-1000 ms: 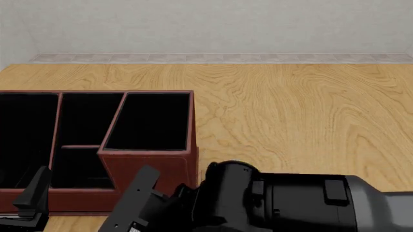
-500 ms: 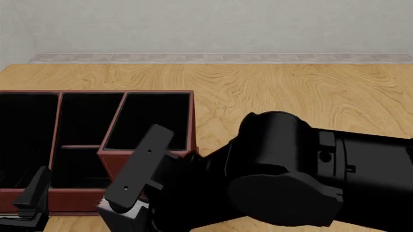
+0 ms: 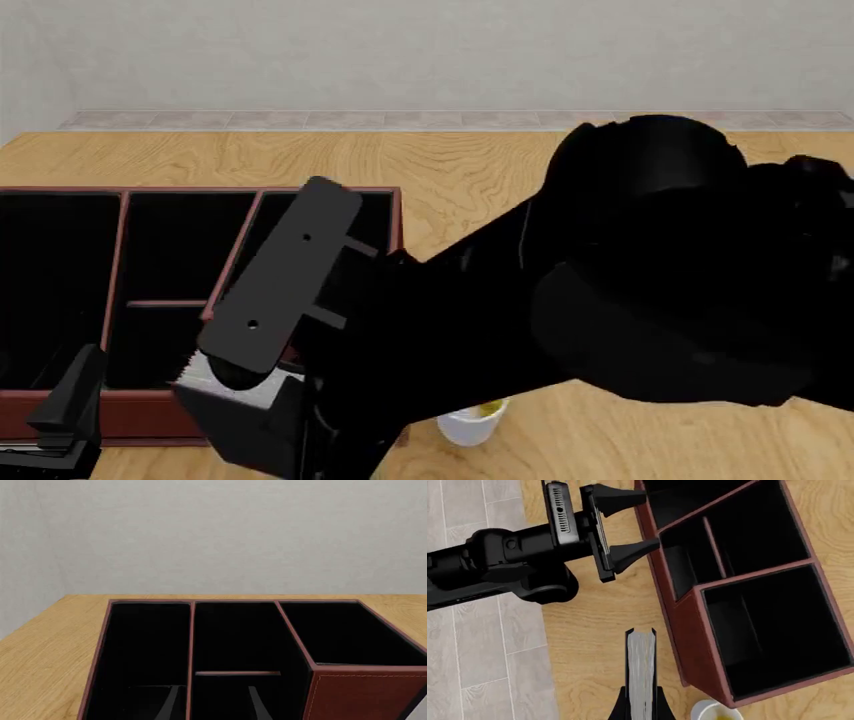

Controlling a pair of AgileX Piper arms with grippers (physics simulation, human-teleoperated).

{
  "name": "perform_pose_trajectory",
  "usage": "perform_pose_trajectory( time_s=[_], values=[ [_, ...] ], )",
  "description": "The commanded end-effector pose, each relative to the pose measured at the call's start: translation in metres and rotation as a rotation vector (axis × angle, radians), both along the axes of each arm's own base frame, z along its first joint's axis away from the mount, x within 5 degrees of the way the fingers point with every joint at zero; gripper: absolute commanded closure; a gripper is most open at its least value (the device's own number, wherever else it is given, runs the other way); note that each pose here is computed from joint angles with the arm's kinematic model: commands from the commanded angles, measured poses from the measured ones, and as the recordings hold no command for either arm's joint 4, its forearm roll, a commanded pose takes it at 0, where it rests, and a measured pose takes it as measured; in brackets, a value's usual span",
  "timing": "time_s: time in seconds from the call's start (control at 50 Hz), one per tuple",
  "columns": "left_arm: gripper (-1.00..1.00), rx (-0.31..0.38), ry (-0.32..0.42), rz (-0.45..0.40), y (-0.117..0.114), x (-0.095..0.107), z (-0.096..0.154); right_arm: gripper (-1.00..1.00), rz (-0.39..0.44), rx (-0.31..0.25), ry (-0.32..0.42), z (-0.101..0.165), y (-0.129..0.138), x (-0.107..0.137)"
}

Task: Pick up the book and place it in the right compartment of the caddy.

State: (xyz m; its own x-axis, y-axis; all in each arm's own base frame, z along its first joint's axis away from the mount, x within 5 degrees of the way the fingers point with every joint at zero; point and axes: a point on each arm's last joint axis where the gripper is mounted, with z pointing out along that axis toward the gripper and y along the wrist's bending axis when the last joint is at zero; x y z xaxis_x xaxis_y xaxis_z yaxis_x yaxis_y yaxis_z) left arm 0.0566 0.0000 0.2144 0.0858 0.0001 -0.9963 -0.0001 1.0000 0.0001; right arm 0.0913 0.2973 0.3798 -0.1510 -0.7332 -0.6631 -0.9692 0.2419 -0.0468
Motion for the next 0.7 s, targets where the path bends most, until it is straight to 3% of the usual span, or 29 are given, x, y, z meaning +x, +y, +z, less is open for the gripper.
perform_pose_trajectory(
  time_s=[0.02,0.42,0.7],
  values=[
    [-1.00,0.000,0.000,0.000,0.000,0.000,0.000,1.00,-0.002,0.042,-0.031,0.029,-0.009,0.003],
    [-1.00,0.000,0.000,0.000,0.000,0.000,0.000,1.00,-0.004,0.116,-0.147,0.100,-0.031,0.020],
    [-1.00,0.000,0.000,0.000,0.000,0.000,0.000,1.00,-0.042,0.198,-0.207,0.145,-0.048,0.028]
  ],
)
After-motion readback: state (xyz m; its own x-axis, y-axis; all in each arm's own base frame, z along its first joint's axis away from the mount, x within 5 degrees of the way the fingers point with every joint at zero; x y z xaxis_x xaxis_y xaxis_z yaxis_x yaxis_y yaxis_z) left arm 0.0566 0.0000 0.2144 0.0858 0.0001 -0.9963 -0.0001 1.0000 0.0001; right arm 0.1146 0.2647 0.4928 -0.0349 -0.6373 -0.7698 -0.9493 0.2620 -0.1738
